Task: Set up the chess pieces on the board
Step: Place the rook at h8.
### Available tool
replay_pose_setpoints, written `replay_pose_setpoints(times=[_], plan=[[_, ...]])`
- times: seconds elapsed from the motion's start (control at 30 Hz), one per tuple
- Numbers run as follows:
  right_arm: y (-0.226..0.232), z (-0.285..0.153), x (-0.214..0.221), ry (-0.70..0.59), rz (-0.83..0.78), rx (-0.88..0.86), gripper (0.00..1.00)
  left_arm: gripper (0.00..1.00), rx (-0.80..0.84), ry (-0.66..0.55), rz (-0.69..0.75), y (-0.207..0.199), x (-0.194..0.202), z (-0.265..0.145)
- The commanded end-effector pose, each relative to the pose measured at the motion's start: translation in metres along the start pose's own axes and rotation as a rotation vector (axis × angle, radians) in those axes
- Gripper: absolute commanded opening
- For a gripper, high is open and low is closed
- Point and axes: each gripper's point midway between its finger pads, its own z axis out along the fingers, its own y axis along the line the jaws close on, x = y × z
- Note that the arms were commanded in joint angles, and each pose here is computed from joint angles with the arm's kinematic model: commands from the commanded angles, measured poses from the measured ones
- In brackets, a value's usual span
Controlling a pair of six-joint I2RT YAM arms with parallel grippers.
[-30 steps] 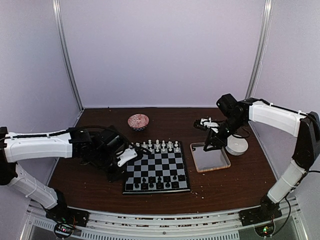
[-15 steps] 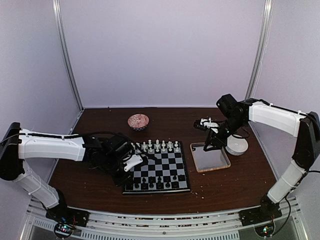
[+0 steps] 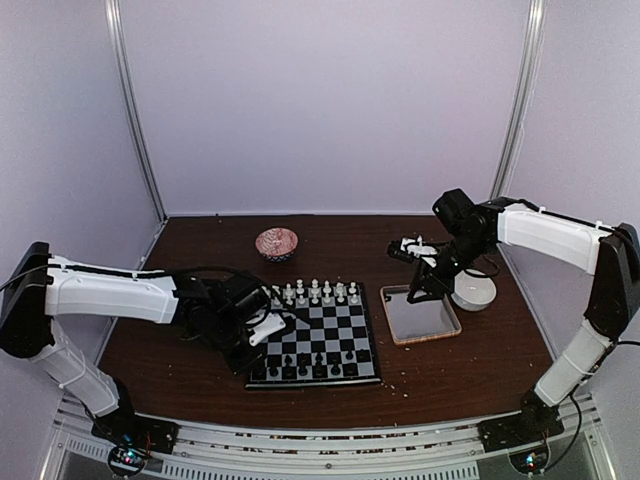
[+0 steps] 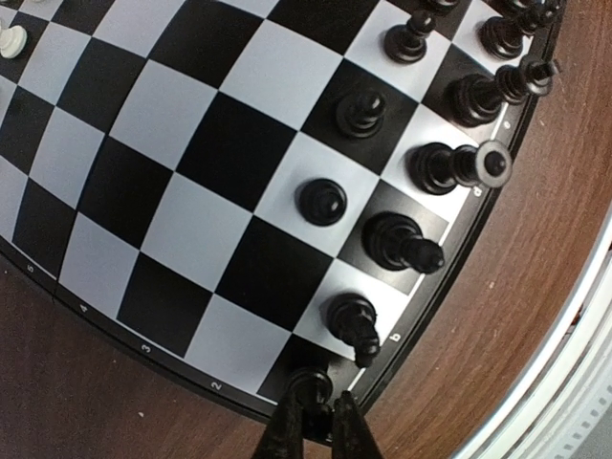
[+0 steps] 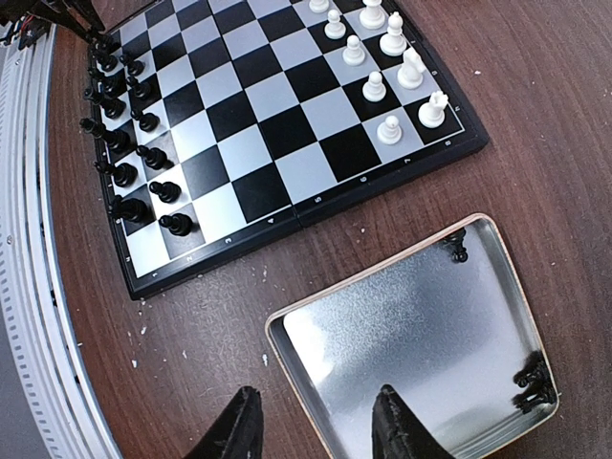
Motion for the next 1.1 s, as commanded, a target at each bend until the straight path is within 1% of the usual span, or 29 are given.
replay_pose_setpoints(times=[0.0, 0.23, 0.5, 0.53, 0.7, 1.07], plan=[[-0.001, -0.001, 0.002, 0.006, 0.009, 0.01, 0.41, 0.0, -0.018, -0.015, -0.012, 0.005, -0.007, 0.001], [-0.001, -0.001, 0.002, 0.003, 0.007, 0.009, 0.41, 0.0, -0.005, -0.009, -0.014, 0.003, -0.006, 0.003], [0.0, 0.0, 0.002, 0.004, 0.007, 0.004, 0.41, 0.03, -0.007, 0.012, -0.02, 0.004, 0.002, 0.007], [0.0, 0.0, 0.002, 0.005, 0.008, 0.003, 0.41, 0.04, -0.007, 0.013, -0.021, 0.004, 0.002, 0.007], [0.001, 0.0, 0.001, 0.005, 0.007, 0.0, 0.41, 0.16, -0.014, 0.003, -0.025, 0.005, 0.0, 0.003], [0.002, 0.002, 0.001, 0.011, 0.004, -0.005, 0.41, 0.23, -0.016, -0.039, -0.013, 0.003, -0.011, -0.016]])
